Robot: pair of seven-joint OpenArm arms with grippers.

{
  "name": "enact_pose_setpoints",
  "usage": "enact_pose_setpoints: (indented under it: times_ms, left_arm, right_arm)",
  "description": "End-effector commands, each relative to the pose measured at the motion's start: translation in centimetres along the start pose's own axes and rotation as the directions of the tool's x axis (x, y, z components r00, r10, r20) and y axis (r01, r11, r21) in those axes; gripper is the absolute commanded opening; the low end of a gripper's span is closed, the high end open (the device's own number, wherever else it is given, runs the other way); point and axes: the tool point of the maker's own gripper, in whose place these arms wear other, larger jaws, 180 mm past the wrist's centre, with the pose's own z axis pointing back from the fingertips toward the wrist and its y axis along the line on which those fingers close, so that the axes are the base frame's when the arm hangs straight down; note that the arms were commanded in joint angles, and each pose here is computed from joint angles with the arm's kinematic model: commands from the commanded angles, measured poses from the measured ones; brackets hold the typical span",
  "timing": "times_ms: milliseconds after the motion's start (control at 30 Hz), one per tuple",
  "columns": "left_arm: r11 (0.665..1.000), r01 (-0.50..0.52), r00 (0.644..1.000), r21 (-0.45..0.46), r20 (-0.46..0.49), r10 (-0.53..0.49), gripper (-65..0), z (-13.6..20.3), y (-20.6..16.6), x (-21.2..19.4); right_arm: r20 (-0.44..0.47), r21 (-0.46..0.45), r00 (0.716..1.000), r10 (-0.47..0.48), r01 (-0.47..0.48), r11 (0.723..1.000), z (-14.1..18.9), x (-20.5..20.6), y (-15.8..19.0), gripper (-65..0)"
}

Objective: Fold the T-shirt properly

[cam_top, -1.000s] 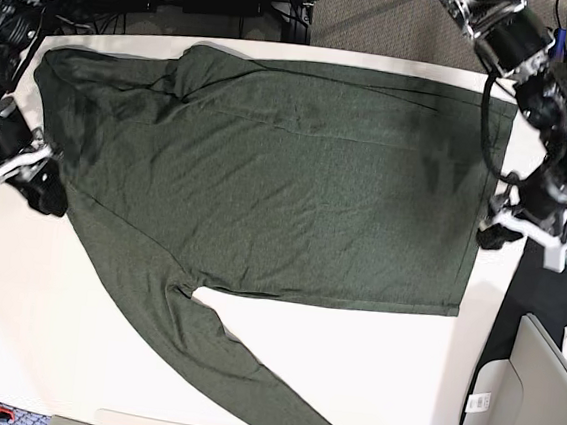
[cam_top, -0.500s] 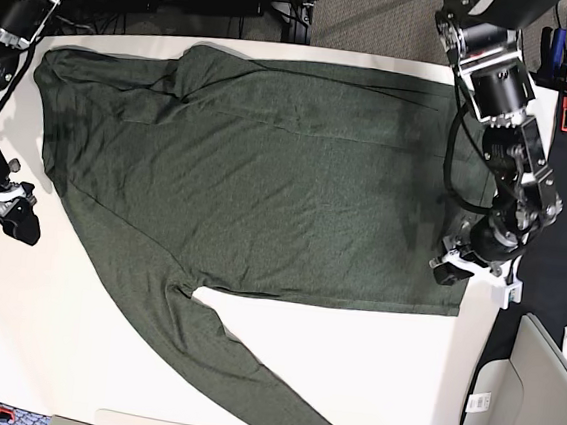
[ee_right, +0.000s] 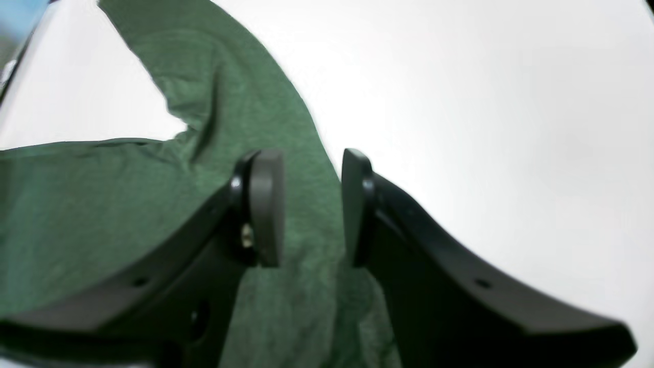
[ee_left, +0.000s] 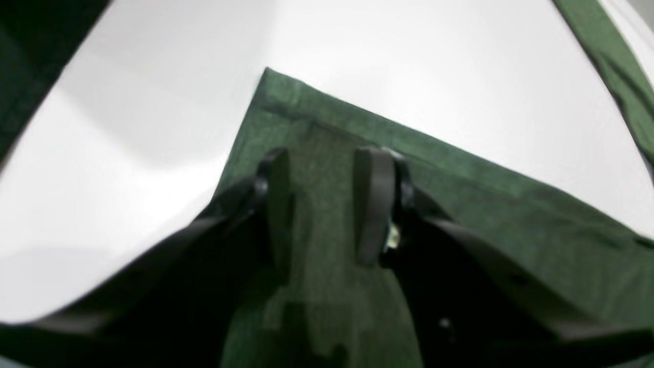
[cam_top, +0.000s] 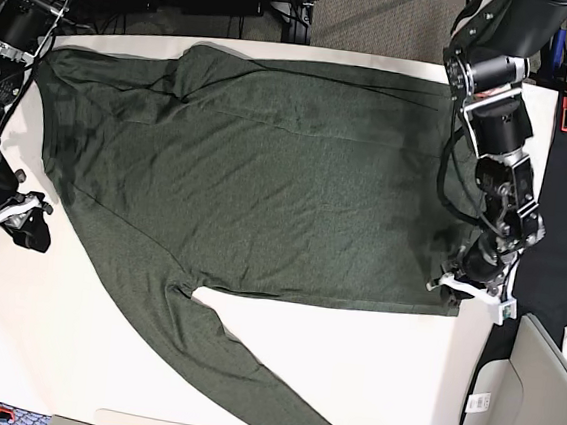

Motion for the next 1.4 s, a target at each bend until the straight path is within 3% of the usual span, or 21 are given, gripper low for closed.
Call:
enact_pose_setpoints:
  times_ms: [0,133,333,700,867,1067,1200,1367]
  left_arm:
    - [1.000,0.010,0.997,-0.010,0.071,-0.009,-41.0,-0.2,-0.4,2.8]
    - [0.997,-0.037,0.996,0.067,0.086,0.031,-33.7,-0.9,1.1,2.2]
    - [0.981,-0.090,0.988,0.170,0.141,0.066,-31.9,-0.9,3.4,3.2]
    - [0.982,-0.097,0.994,0.164,0.074,0.086,-31.7,-1.4,3.4,0.5]
    - [0.996,0.032,0.999,0.081,-0.010,-0.032,-31.9,-2.0,0.5,-2.5]
    - [0.985,0.172,0.982,0.024,-0.082,-0.170,-32.2,-2.3,-1.8,-5.6]
    - [0.977,0.214,0.973,0.009,-0.093,-0.212,-37.8,-2.4,-2.4,-6.0]
    - [0.975,0.223,0.971,0.024,-0.089,-0.220,-54.6,-2.3,-1.4,-5.4]
  right_arm:
    - [0.050,0.002,0.998,0.028,-0.028,1.000,0.6,2.0,-0.1,-45.5]
    - [0.012,0.005,1.000,0.024,-0.024,1.000,0.5,1.2,0.0,-45.5]
    - [0.007,0.005,1.000,0.024,-0.024,1.000,0.6,1.1,-0.1,-45.5]
    - [0.008,0.033,1.000,-0.013,0.012,0.999,-0.2,0.1,1.2,-45.5]
    - [0.007,0.036,1.000,-0.017,0.017,0.999,-0.4,-0.1,1.4,-45.5]
    - [0.007,0.037,1.000,-0.018,0.018,0.999,-0.4,-0.1,1.5,-45.5]
    - [0.007,0.037,1.000,-0.018,0.018,0.999,-0.4,-0.1,1.5,-45.5]
    - [0.009,0.035,1.000,-0.018,0.018,0.999,-0.4,0.0,1.4,-45.5]
